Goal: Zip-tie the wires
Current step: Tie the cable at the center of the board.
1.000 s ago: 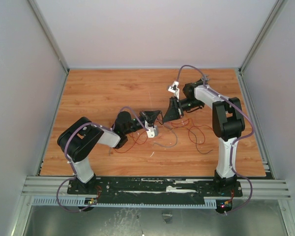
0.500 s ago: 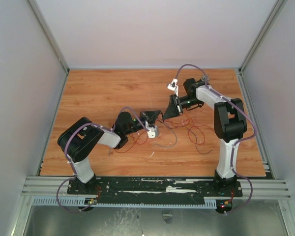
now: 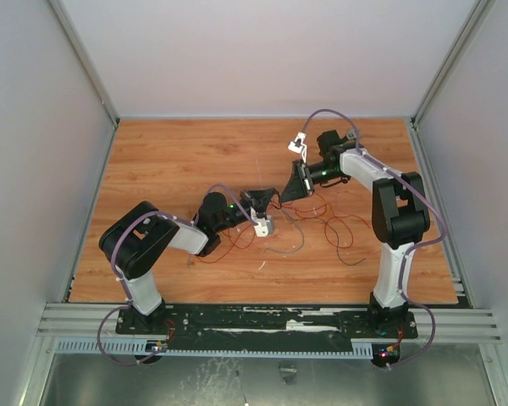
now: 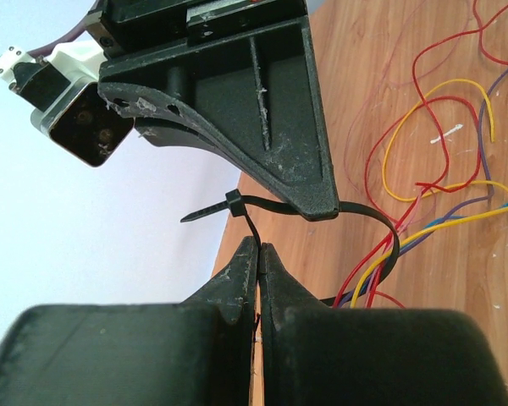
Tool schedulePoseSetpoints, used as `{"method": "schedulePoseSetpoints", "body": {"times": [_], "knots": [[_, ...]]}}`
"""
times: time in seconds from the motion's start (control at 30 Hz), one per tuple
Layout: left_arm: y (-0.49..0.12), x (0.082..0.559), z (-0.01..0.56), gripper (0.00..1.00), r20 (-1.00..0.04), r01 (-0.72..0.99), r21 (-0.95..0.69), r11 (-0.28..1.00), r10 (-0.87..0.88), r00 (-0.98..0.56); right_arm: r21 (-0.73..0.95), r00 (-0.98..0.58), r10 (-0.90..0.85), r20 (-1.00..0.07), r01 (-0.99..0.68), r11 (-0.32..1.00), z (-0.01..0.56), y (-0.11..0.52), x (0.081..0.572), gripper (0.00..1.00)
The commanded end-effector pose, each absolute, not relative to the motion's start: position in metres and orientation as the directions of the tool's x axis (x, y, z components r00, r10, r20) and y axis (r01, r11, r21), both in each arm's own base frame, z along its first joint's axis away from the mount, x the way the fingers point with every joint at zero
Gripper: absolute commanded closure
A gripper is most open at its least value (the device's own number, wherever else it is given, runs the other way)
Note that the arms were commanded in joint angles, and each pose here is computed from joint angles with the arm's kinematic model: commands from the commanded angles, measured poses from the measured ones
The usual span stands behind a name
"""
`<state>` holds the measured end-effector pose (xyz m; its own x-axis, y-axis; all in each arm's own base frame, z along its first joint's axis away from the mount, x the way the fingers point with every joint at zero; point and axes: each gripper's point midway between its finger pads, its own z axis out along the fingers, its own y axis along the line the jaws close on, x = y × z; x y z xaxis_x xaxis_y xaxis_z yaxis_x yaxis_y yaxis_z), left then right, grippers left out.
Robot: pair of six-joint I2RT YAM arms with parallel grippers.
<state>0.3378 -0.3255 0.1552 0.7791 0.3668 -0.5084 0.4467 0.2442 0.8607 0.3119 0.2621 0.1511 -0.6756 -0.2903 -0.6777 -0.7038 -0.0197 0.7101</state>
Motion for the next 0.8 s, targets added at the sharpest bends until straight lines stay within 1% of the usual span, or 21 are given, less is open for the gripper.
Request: {"method": "schedulePoseSetpoints", "body": {"times": [0.0,0.3,0.77], "knots": [[-0.332,0.331,0.155,1.0,-0.493,0.434,0.869,0.238,0.344,0.799,0.656,-0.622,-0.276,-0.733,-0.753,-0.043,0.165,0.26,0.309,1.0],[-0.331,0.333,0.149,1.0,-0.489,0.431,0.872,0.232,0.358,0.796,0.651,-0.613,-0.269,-0.743,-0.755,-0.08,0.173,0.259,0.295,1.0],[-0.332,0.327,0.15,1.0,-0.465,0.412,0.885,0.219,0.355,0.811,0.648,-0.616,-0.261,-0.743,-0.76,-0.049,0.177,0.26,0.302,1.0]]}}
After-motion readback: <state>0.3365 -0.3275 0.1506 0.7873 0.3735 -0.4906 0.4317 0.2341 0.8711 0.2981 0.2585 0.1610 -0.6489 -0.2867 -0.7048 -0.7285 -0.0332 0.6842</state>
